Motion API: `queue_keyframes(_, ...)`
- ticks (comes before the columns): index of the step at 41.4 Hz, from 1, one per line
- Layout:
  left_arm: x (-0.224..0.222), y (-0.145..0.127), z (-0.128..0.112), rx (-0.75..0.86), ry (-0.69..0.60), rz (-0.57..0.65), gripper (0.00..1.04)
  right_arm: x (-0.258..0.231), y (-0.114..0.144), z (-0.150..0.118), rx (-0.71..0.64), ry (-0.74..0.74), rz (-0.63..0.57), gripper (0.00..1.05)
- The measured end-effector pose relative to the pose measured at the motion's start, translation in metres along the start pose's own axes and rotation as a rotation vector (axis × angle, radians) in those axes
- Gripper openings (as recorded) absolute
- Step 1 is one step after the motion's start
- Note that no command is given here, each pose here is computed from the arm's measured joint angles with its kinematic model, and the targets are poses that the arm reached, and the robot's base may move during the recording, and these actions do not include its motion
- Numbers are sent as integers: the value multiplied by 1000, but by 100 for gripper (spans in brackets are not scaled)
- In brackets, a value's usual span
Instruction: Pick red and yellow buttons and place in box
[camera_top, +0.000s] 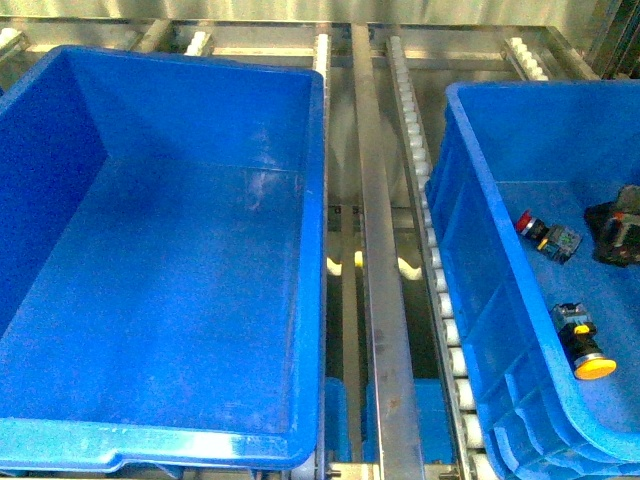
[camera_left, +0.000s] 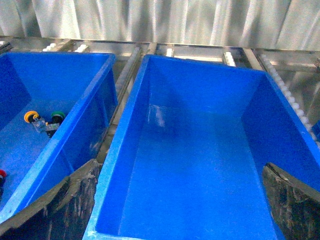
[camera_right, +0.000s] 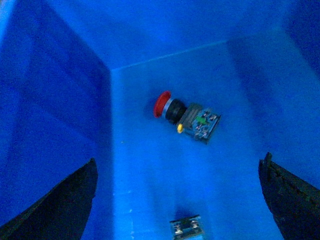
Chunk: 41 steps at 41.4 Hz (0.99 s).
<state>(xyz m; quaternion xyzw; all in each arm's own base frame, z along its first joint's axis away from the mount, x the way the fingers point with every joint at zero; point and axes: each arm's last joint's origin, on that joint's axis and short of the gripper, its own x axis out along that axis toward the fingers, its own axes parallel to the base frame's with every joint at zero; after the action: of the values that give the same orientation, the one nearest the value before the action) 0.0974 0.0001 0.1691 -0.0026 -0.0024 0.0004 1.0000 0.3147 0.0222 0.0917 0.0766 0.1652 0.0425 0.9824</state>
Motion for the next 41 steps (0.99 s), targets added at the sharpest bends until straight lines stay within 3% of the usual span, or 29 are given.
queue_keyframes(17, 0, 0, 0, 0, 0, 0, 97, -112, -16, 6, 6, -48, -104, 98)
queue_keyframes(24, 0, 0, 0, 0, 0, 0, 97, -167, -19, -12, 71, -92, -253, 98)
queue_keyframes(30, 0, 0, 0, 1, 0, 0, 97, -178, -18, -1, 96, -194, -267, 98)
queue_keyframes(36, 0, 0, 0, 1, 0, 0, 97, -178, -14, 13, -76, -355, -79, 76)
queue_keyframes(41, 0, 0, 0, 1, 0, 0, 97, -187, -3, 16, -123, -381, -91, 55)
